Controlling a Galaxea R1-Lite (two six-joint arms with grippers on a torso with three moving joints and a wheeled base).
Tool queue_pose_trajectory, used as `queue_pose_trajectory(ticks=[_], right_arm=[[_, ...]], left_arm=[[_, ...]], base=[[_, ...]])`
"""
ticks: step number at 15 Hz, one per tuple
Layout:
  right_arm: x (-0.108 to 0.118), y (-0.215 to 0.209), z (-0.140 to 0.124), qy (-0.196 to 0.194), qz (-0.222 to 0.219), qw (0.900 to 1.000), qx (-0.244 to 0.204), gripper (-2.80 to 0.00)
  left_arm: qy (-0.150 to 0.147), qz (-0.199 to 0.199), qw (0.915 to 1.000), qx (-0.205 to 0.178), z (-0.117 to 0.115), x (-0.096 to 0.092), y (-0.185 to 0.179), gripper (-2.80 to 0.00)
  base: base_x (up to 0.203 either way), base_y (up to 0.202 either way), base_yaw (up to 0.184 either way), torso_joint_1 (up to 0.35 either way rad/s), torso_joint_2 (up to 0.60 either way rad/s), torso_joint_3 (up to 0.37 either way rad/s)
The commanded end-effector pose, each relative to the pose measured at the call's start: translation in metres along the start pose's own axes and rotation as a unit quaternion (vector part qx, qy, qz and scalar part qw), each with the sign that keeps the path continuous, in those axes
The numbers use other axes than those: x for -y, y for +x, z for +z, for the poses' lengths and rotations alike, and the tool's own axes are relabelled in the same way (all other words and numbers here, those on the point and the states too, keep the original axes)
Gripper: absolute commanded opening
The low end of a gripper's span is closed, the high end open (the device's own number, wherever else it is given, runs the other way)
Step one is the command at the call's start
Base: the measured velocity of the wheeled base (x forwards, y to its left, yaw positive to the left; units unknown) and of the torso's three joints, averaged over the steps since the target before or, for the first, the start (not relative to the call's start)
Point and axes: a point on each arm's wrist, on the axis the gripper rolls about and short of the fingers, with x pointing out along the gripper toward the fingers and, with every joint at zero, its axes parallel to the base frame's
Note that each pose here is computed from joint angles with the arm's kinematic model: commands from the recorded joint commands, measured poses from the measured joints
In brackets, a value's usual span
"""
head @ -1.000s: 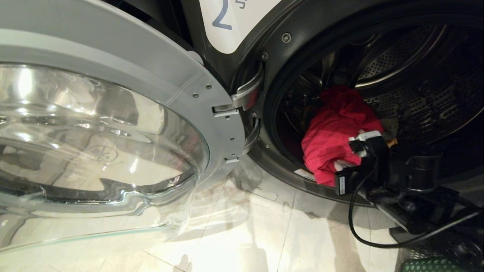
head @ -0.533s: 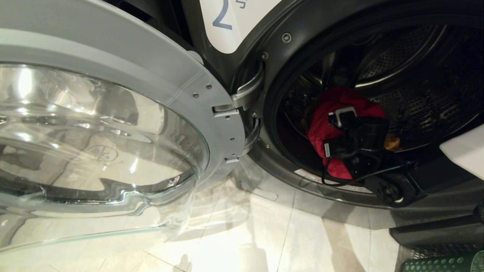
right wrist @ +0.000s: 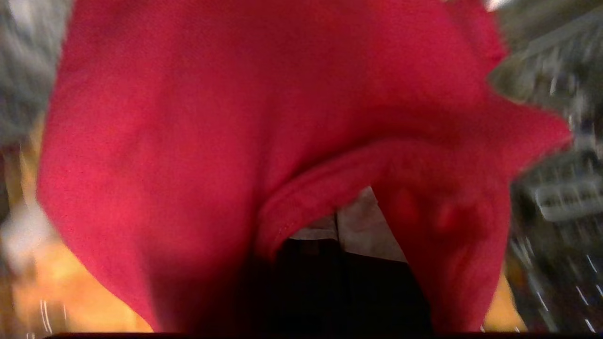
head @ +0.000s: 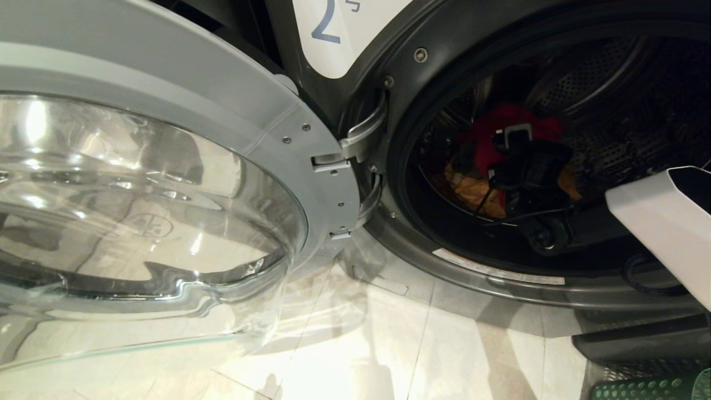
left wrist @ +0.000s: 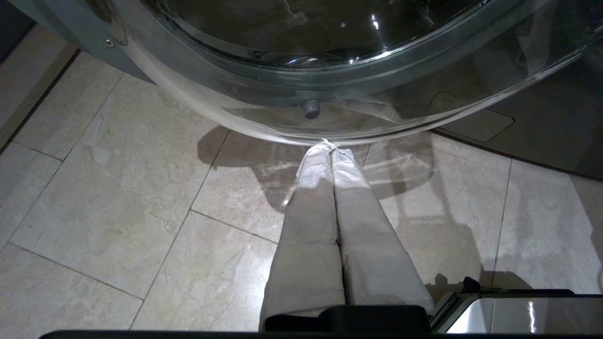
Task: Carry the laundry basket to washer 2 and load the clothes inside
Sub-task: Place the clothes into the washing machine, then close the washing machine door with the left hand
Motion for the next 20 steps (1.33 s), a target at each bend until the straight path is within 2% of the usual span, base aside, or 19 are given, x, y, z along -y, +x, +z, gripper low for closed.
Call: queue_pose_trajectory(ticks=[1, 3, 4, 8, 13, 17, 20], right_arm=[[-0.008, 0.006, -0.002, 0.017, 0.005, 0.999, 0.028, -2.8], [-0.009, -0.003, 0.021, 0.059, 0.041, 0.995, 0.066, -2.8], [-0.011, -0.011, 0.029, 0.084, 0.055, 0.993, 0.07, -2.8], [-0.007, -0.06, 0.023, 0.087, 0.108, 0.99, 0.014, -2.8], [0.04, -0.121, 0.06, 0.11, 0.133, 0.985, 0.012, -2.8], [0.075, -0.182, 0.042, 0.08, 0.181, 0.98, -0.036, -2.8], [0.111, -0.231, 0.045, 0.078, 0.204, 0.975, -0.039, -2.8]], left_arm=[[0.0, 0.0, 1.0, -0.004, -0.002, 0.0, 0.001, -2.8], [0.0, 0.0, 1.0, -0.004, -0.002, 0.0, 0.001, -2.8], [0.0, 0.0, 1.0, -0.004, -0.002, 0.0, 0.001, -2.8], [0.0, 0.0, 1.0, -0.004, -0.002, 0.0, 0.001, -2.8], [0.0, 0.0, 1.0, -0.004, -0.002, 0.0, 0.001, -2.8], [0.0, 0.001, 1.0, -0.004, -0.002, 0.0, 0.001, -2.8], [0.0, 0.0, 1.0, -0.004, -0.002, 0.0, 0.001, -2.8]], base=[[0.0, 0.0, 0.0, 0.0, 0.0, 0.0], [0.0, 0.0, 0.0, 0.0, 0.0, 0.0], [0.0, 0.0, 0.0, 0.0, 0.0, 0.0], [0.0, 0.0, 0.0, 0.0, 0.0, 0.0], [0.0, 0.0, 0.0, 0.0, 0.0, 0.0], [0.0, 0.0, 0.0, 0.0, 0.0, 0.0], [0.0, 0.0, 0.0, 0.0, 0.0, 0.0]])
